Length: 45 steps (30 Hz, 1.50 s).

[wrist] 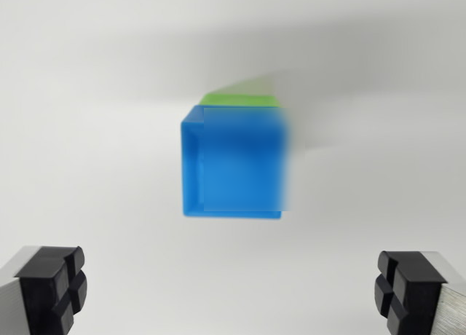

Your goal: Stack cube

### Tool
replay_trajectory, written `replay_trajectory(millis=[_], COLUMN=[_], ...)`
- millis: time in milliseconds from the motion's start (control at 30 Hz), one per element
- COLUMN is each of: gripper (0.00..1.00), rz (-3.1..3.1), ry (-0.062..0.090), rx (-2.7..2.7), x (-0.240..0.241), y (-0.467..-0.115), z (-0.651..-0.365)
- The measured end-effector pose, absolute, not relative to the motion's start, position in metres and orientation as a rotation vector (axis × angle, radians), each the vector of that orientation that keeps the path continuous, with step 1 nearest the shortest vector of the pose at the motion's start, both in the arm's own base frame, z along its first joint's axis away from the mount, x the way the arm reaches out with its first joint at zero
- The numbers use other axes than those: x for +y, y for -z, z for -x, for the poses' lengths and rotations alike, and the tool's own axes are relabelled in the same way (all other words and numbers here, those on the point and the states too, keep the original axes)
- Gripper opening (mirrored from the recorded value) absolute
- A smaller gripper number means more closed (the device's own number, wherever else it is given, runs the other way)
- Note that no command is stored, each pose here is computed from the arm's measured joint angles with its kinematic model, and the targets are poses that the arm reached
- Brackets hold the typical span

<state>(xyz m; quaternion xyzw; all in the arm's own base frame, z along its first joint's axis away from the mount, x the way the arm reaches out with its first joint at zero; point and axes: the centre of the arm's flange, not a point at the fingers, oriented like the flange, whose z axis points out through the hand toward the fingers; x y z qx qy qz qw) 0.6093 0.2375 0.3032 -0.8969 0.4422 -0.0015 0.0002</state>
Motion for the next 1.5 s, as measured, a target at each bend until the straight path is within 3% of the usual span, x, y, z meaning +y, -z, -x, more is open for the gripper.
replay_trajectory(millis=[900, 1500], gripper=[1.00, 1.00], rz=[2.817, 2.817], ry=[0.008, 0.009], rx=[1.390, 1.391], x=[0.238, 0.238], y=[-0.413, -0.458], z=[-0.610, -0.610])
